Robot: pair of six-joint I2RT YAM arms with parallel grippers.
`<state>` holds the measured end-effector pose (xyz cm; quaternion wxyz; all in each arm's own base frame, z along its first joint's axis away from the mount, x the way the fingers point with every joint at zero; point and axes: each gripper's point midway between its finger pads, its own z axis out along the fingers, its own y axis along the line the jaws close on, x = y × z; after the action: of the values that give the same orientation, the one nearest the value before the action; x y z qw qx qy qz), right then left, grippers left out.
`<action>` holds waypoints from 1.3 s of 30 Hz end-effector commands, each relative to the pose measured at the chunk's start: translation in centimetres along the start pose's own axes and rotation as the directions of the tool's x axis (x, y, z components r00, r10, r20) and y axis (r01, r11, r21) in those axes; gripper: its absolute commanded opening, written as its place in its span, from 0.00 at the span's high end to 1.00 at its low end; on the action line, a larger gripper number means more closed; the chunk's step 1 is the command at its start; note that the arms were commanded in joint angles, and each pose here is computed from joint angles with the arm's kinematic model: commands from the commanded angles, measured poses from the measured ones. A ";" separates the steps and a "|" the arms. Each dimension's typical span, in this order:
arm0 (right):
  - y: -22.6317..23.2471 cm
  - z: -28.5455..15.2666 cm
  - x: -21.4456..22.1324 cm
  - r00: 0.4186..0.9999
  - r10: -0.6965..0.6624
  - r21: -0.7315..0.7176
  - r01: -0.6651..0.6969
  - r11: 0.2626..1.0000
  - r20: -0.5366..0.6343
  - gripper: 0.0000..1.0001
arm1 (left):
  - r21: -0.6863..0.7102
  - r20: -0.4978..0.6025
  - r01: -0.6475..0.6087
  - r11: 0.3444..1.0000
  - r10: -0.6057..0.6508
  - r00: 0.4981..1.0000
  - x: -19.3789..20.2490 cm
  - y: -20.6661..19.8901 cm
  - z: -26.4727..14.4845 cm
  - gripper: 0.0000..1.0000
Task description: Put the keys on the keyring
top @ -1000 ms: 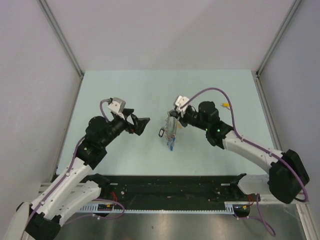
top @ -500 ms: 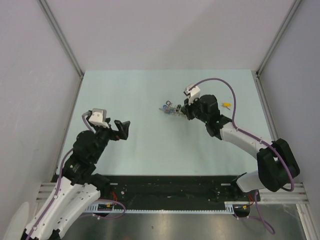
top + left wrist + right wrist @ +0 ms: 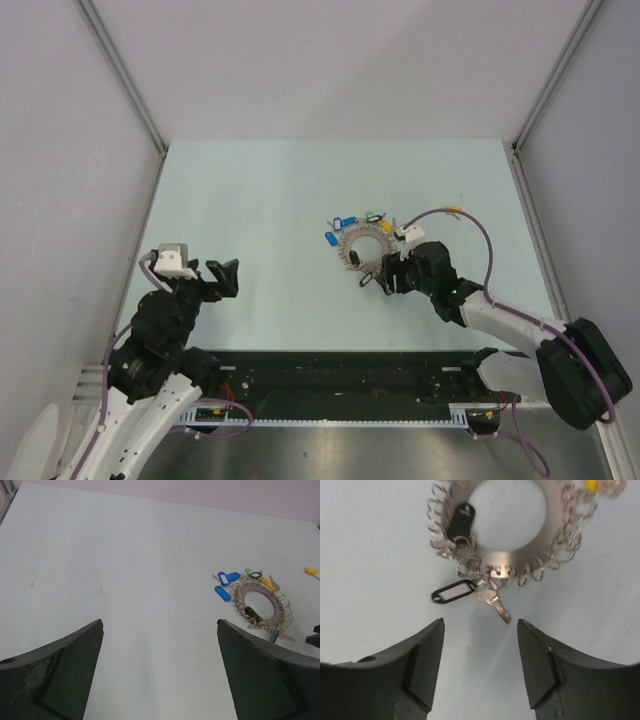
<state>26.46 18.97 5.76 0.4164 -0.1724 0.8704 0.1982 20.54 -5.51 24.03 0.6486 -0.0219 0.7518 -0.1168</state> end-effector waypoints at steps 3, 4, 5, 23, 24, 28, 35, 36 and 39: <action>-0.3 -5.3 -6.5 0.970 0.035 0.057 -0.050 0.997 0.240 0.19 | -0.073 0.085 0.089 0.993 -0.083 0.993 -1.3 2.0 -2.1 0.00; -0.5 -6.2 -7.4 0.962 0.038 0.073 -0.060 0.996 0.272 0.15 | -0.072 0.095 0.091 0.993 -0.084 0.992 -1.4 2.0 -2.3 0.00; -0.6 -7.2 -8.5 0.950 0.036 0.079 -0.064 0.995 0.311 0.13 | -0.068 0.110 0.096 0.993 -0.088 0.990 -1.6 2.1 -2.4 0.00; -5.8 -27.0 -14.7 0.713 -0.172 0.396 -0.158 0.905 0.680 0.00 | -0.080 0.189 0.107 0.991 -0.090 0.978 -2.8 2.9 -3.5 0.00; -6.1 -27.5 -14.7 0.708 -0.179 0.409 -0.168 0.897 0.683 0.00 | -0.080 0.193 0.111 0.991 -0.093 0.977 -2.9 3.0 -3.6 0.00; -6.8 -27.8 -13.7 0.719 -0.191 0.442 -0.177 0.880 0.668 0.00 | -0.080 0.190 0.115 0.990 -0.098 0.977 -2.7 2.9 -3.6 0.00; -6.9 -27.8 -13.2 0.721 -0.202 0.449 -0.167 0.878 0.663 0.00 | -0.062 0.214 0.125 0.990 -0.109 0.971 -3.1 2.9 -3.9 0.00; -6.9 -28.0 -13.2 0.712 -0.200 0.443 -0.172 0.880 0.673 0.00 | -0.063 0.217 0.125 0.990 -0.109 0.970 -3.2 2.9 -3.9 0.00; -6.7 -28.0 -13.1 0.705 -0.199 0.431 -0.166 0.887 0.680 0.00 | -0.064 0.222 0.127 0.990 -0.110 0.969 -3.3 2.9 -4.0 0.00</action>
<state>19.27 1.71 30.53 0.7396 0.0109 0.6720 0.0367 17.88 -2.35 26.36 0.7029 -0.0817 0.6959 -0.1222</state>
